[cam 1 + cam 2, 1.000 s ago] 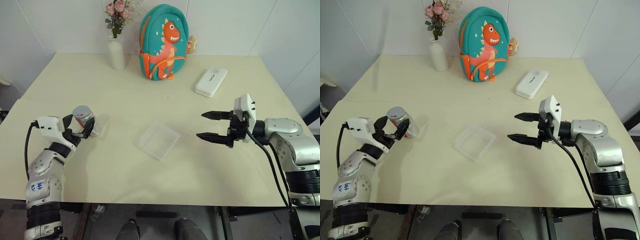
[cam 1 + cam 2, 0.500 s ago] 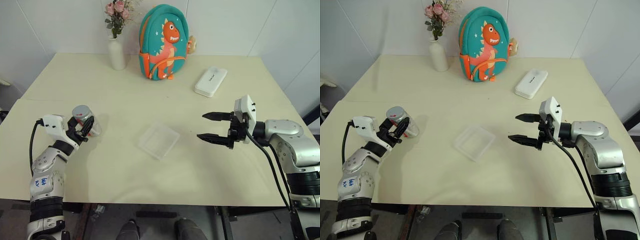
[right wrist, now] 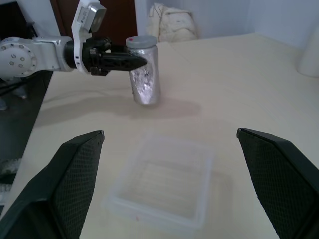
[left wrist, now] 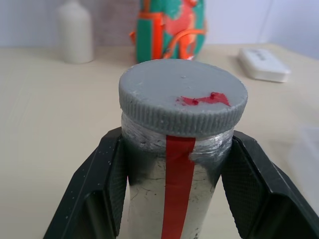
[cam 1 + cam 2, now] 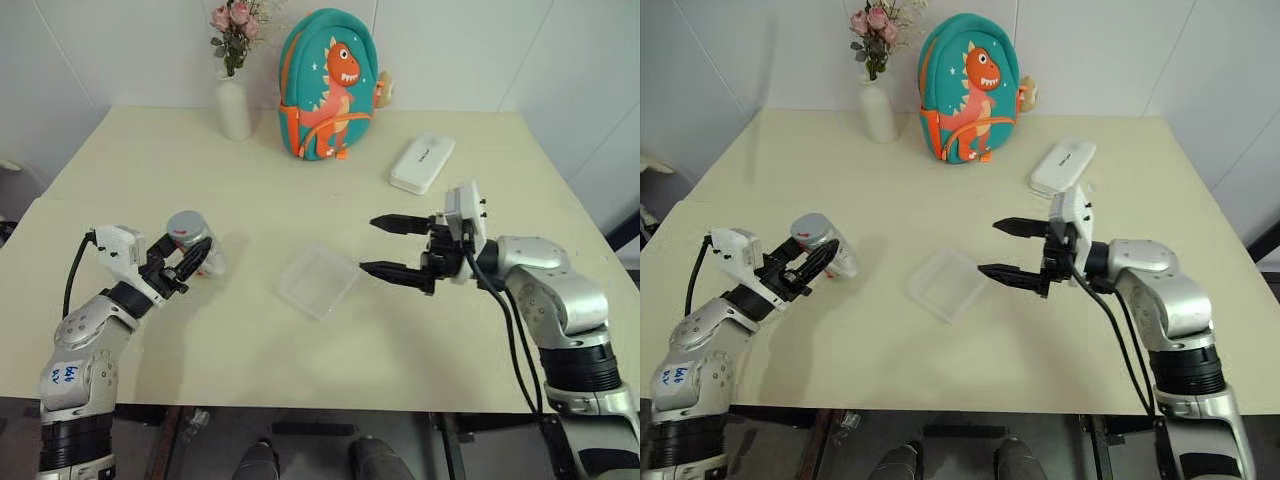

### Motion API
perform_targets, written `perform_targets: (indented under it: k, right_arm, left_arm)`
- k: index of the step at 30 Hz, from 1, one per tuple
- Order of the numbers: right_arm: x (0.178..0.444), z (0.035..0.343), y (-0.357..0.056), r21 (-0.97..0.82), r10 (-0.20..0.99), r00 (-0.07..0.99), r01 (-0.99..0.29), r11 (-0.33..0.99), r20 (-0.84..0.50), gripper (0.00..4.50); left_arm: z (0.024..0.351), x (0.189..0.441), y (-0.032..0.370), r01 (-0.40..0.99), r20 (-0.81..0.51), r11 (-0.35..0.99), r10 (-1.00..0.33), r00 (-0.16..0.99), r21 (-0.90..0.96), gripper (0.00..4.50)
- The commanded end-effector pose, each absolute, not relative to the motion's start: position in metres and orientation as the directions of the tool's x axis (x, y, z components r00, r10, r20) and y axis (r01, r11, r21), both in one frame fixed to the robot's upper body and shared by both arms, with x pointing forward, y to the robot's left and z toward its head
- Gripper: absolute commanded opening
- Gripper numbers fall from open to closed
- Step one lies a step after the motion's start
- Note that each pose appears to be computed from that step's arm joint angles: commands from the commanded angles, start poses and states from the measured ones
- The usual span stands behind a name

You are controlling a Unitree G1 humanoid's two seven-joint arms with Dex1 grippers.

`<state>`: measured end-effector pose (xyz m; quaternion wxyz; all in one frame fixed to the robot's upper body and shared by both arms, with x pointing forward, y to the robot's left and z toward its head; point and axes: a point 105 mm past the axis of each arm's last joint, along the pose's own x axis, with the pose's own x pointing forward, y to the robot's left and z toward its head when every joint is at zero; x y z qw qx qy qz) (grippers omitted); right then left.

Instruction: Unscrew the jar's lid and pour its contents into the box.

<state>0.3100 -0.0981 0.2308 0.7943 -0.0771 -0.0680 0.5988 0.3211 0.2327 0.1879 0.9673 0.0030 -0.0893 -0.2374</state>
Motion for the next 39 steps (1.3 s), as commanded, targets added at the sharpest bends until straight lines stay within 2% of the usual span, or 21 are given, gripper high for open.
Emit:
perform_targets:
  k: [1,6,10,15,19,24,39]
  right_arm:
    - [0.3,0.254,-0.081,-0.252,0.967,0.238,-0.934,0.253,0.092,4.5]
    - [0.292,0.259,-0.054,-0.233,0.967,0.211,-0.942,0.24,0.145,4.5]
    - [0.288,0.262,-0.042,-0.222,0.965,0.202,-0.946,0.237,0.17,4.5]
    - [0.289,0.266,-0.018,-0.209,0.954,0.221,-0.942,0.263,0.203,4.5]
    - [0.29,0.267,-0.01,-0.227,0.951,0.236,-0.933,0.278,0.199,4.5]
    - [0.294,0.274,0.007,-0.242,0.931,0.298,-0.907,0.345,0.211,4.5]
    - [0.302,0.259,0.012,-0.267,0.895,0.427,-0.854,0.447,0.131,4.5]
  left_arm:
    - [0.203,0.31,0.214,0.546,0.178,0.835,-0.549,0.817,0.068,2.43]
    - [0.208,0.301,0.185,0.661,0.123,0.742,-0.67,0.732,0.109,2.43]
    - [0.213,0.301,0.176,0.689,0.123,0.71,-0.704,0.699,0.148,2.43]
    - [0.218,0.305,0.15,0.774,0.105,0.601,-0.798,0.593,0.197,2.43]
    - [0.216,0.307,0.147,0.794,0.083,0.569,-0.821,0.565,0.214,2.43]
    - [0.221,0.309,0.126,0.841,0.072,0.479,-0.876,0.478,0.252,2.43]
    - [0.225,0.306,0.113,0.839,0.113,0.467,-0.884,0.454,0.278,2.43]
